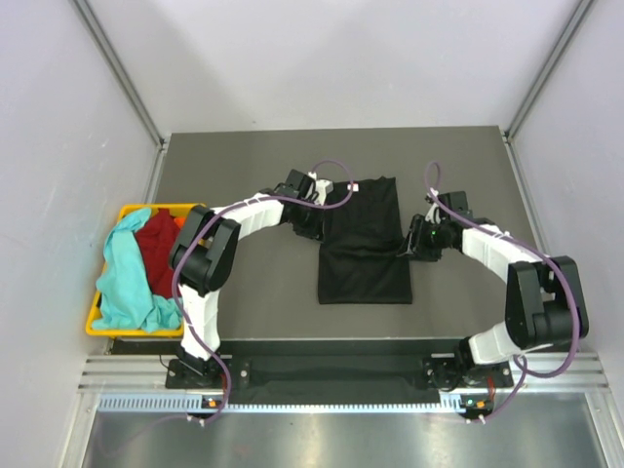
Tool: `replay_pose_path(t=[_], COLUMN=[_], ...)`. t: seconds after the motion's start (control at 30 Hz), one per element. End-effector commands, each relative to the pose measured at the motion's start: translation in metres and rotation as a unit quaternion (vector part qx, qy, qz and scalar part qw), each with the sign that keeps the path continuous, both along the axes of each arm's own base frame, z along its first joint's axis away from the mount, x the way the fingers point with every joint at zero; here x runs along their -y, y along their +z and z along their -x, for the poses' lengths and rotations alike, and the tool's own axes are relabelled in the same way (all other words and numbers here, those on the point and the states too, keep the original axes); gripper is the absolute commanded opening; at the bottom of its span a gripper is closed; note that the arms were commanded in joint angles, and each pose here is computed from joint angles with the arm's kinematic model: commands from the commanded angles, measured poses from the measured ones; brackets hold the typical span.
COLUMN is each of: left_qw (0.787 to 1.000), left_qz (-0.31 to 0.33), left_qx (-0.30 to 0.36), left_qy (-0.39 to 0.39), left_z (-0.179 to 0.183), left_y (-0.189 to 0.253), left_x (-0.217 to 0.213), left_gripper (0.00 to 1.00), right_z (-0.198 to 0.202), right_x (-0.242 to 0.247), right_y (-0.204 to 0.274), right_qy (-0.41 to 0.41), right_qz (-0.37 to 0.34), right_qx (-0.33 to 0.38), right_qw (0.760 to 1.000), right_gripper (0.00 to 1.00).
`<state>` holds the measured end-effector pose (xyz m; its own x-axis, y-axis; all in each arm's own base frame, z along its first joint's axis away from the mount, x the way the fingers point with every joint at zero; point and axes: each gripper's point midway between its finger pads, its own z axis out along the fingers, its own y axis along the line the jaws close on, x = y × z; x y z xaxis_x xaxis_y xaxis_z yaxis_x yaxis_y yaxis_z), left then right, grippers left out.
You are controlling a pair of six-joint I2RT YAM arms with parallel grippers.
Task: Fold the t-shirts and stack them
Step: Fold the tshirt
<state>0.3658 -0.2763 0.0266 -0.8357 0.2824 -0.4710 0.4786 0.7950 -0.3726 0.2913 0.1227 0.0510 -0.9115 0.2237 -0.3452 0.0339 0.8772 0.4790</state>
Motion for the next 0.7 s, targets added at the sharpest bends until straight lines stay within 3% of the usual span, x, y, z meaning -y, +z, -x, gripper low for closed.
replay_pose_path(t=[0.0, 0.67], left_qw=[0.999, 0.995], left_qz=[0.015, 0.059], left_qx=[0.028, 0.023], left_qy=[0.013, 0.074], left_z=[-0.02, -0.029], left_y=[0.013, 0.021], left_x=[0.004, -0.008], left_gripper=[0.0, 0.0], right_z=[-0.027, -0.063], right_x=[-0.002, 0.007], right_y=[0.008, -0.011], right_qy=[0.006, -0.015], right_qz=[0.008, 0.049], right_qx=[0.045, 0.042], right_qw=[0.999, 0.998], right_gripper=[0.42, 0.35])
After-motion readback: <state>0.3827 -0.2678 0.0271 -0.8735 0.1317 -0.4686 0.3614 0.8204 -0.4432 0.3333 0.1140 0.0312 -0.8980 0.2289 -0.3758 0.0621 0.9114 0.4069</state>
